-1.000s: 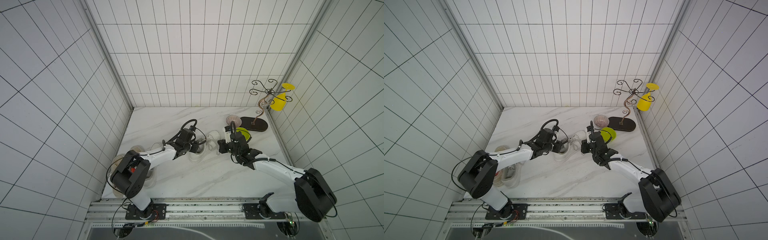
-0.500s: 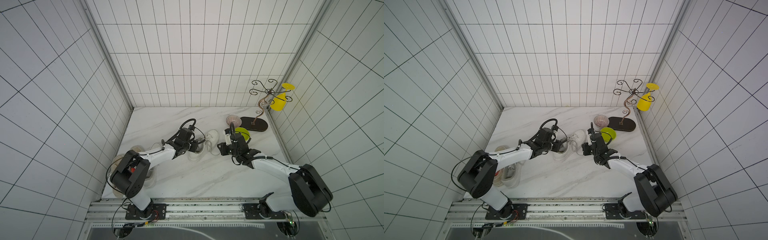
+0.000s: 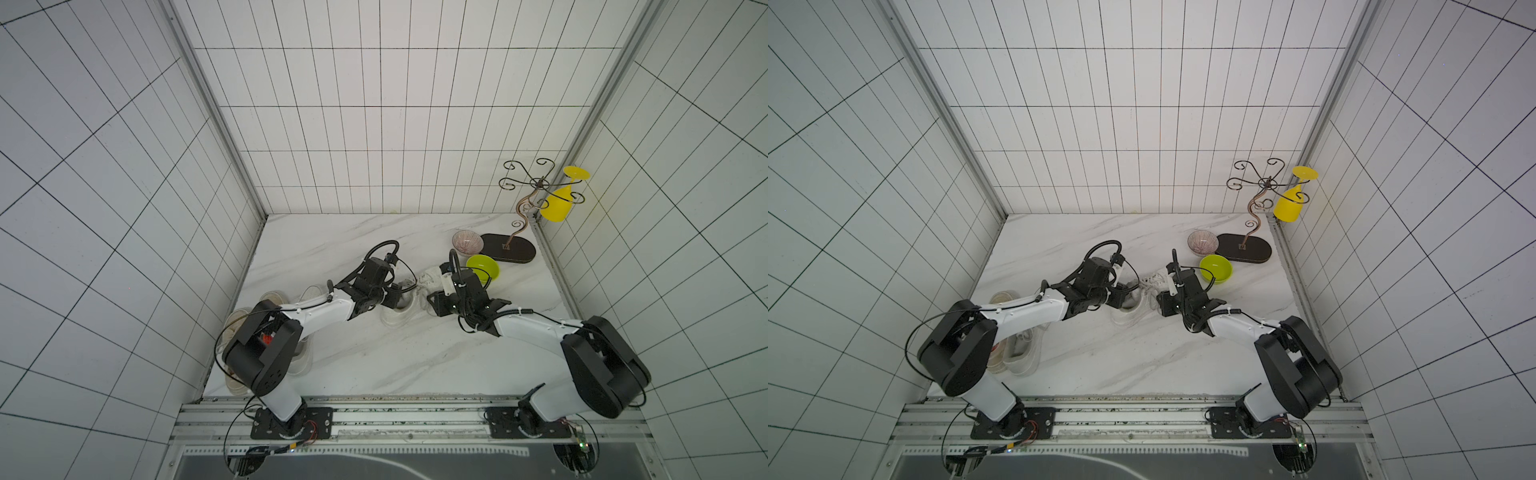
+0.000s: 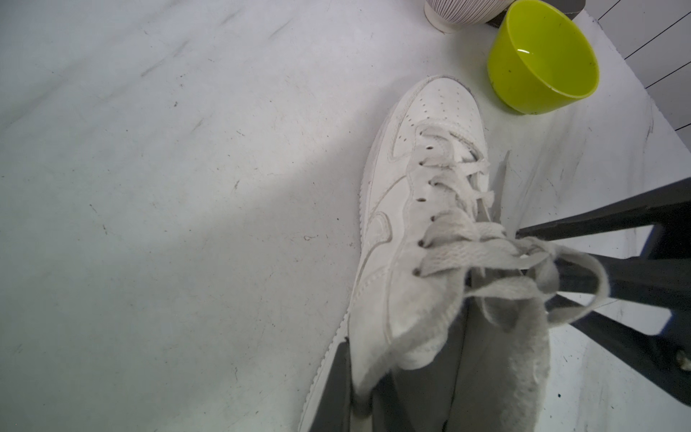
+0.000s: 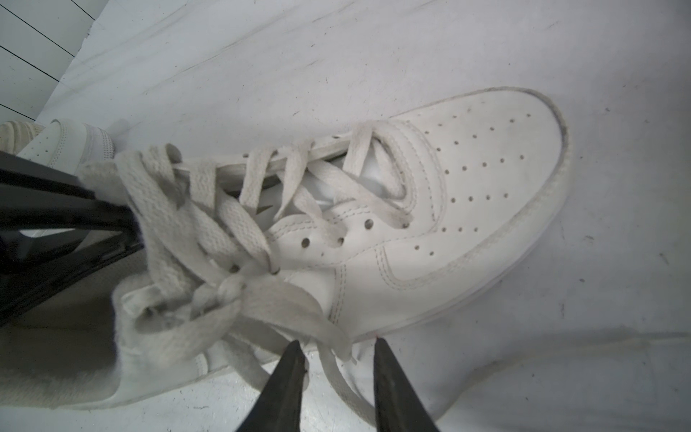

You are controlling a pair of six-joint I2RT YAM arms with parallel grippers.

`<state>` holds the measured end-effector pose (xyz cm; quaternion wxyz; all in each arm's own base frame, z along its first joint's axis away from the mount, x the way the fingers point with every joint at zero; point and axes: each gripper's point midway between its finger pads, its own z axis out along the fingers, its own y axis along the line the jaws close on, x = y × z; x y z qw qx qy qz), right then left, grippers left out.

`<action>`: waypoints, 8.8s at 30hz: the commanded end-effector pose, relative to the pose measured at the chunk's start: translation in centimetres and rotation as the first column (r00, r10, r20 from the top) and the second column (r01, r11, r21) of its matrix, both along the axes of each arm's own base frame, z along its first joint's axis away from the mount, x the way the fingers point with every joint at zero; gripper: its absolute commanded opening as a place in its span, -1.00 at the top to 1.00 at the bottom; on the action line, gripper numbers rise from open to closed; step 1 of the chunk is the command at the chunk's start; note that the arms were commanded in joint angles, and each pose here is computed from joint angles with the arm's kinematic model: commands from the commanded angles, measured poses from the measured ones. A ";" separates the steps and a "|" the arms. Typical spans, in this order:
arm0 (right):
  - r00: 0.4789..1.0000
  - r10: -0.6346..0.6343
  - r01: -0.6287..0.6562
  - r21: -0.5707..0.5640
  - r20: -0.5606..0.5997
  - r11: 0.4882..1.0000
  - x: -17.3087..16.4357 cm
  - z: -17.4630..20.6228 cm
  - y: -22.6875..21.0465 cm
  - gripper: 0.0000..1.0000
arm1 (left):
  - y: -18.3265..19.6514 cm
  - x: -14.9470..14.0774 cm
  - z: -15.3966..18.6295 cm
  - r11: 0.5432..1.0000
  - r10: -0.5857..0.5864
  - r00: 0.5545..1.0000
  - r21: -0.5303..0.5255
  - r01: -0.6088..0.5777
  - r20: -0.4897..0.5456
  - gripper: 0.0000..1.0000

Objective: Remove the insole from the shoe
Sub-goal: Untie the shoelace on the shoe.

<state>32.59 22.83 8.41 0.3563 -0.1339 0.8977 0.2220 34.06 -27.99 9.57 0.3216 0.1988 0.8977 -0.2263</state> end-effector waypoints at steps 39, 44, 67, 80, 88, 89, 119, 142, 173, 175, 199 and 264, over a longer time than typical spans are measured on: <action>0.983 -0.031 0.029 0.016 0.180 0.999 3.4 4.9 1.1 0.64 | -3.1 -0.6 1.0 0.993 -0.109 0.994 -0.036 0.110 0.019 1.00; 0.981 -0.048 0.049 0.001 0.186 0.999 4.0 4.6 0.9 0.63 | -3.2 -0.7 1.2 0.992 -0.117 0.993 -0.038 0.118 0.022 1.00; 0.925 -0.275 0.250 0.122 0.262 0.960 3.6 7.3 -3.4 1.00 | -2.8 -0.3 1.0 0.996 -0.081 0.996 -0.021 0.081 0.023 1.00; 0.857 -0.451 0.369 0.312 0.249 0.875 3.9 10.9 -7.5 1.00 | -1.8 0.5 0.5 1.000 -0.015 1.000 0.000 0.015 0.018 1.00; 0.828 -0.527 0.456 0.314 0.194 0.833 3.8 9.6 -11.1 1.00 | -1.4 0.7 1.1 1.000 0.003 1.000 -0.016 -0.002 0.031 1.00; 0.822 -0.538 0.469 0.310 0.189 0.827 3.7 9.5 -11.5 1.00 | -1.3 0.8 1.1 1.000 0.008 0.999 -0.014 -0.007 0.033 1.00; 0.913 -0.388 0.370 0.151 0.122 0.917 1.1 8.8 -9.2 -0.38 | -0.6 1.0 2.8 0.994 0.107 0.991 -0.029 -0.105 0.078 1.00; 0.991 -0.122 0.109 0.224 0.046 0.968 0.4 10.0 2.5 -0.13 | -1.5 -1.2 7.6 0.983 0.179 0.938 -0.014 -0.183 0.298 1.00; 0.883 -0.468 0.460 -0.117 -0.044 0.880 3.5 1.2 -2.5 -0.01 | -1.8 -3.3 10.8 0.979 0.197 0.905 -0.129 -0.160 0.378 1.00; 0.861 -0.508 0.497 -0.168 -0.027 0.851 3.3 0.6 -3.8 -0.10 | -1.3 -3.3 11.1 0.975 0.216 0.896 -0.139 -0.175 0.388 1.00; 0.958 -0.238 0.250 0.060 -0.162 0.966 -0.1 2.4 3.5 -0.16 | -1.9 -3.2 10.5 0.980 0.192 0.904 -0.122 -0.156 0.381 1.00; 0.937 -0.329 0.299 0.217 0.118 0.929 3.4 8.6 -2.6 -0.40 | -4.6 -4.0 9.2 0.998 0.067 0.922 -0.042 -0.055 0.381 1.00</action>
